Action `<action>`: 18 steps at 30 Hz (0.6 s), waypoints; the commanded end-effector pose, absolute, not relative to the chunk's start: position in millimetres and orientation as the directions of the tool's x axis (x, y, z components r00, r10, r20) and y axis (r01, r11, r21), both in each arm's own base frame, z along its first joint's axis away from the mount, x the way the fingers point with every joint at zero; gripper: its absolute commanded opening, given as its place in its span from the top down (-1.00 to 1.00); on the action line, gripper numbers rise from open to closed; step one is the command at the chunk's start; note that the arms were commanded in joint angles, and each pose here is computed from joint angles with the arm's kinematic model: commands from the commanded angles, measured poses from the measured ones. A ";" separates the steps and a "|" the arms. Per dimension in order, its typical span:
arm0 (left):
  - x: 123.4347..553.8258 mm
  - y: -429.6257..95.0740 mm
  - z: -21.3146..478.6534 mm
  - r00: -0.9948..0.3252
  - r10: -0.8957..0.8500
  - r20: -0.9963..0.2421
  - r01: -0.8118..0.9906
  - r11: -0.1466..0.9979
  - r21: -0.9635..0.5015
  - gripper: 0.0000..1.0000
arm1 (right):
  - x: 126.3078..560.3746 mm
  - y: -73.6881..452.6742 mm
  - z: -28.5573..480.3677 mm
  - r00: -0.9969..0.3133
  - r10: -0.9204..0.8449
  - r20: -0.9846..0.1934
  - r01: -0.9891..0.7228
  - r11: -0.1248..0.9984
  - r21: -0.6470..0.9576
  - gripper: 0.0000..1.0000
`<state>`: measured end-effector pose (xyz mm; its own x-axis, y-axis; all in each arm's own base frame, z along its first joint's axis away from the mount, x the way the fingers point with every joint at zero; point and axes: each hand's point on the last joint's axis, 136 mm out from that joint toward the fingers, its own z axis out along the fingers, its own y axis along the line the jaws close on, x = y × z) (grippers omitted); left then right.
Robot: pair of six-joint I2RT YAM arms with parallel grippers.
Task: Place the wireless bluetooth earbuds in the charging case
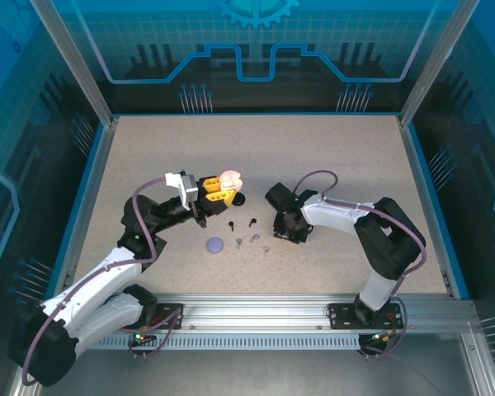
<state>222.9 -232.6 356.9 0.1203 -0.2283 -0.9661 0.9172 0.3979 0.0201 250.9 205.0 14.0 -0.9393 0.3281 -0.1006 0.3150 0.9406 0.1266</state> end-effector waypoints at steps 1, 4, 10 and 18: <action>220.8 -232.3 355.0 0.135 -0.224 -0.965 0.913 0.406 0.033 1.00 | 250.9 219.1 9.6 -0.949 0.304 -0.086 0.289 0.945 0.151 0.42; 221.0 -232.2 353.7 0.129 -0.222 -0.967 0.913 0.406 0.028 1.00 | 251.7 219.7 10.0 -0.951 0.294 -0.090 0.279 0.948 0.155 0.48; 220.9 -231.6 352.4 0.120 -0.220 -0.968 0.913 0.408 0.021 1.00 | 254.6 222.5 12.4 -0.956 0.276 -0.104 0.255 0.951 0.175 0.53; 223.4 -231.1 342.0 0.070 -0.217 -0.974 0.910 0.414 -0.027 1.00 | 262.4 221.2 29.3 -0.955 0.238 -0.177 0.203 0.960 0.194 0.53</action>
<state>224.2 -232.1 348.3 0.0878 -0.2146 -0.9728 0.9146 0.4044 -0.0067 251.9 205.3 15.3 -0.9539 0.2781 -0.1130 0.2640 0.9564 0.1248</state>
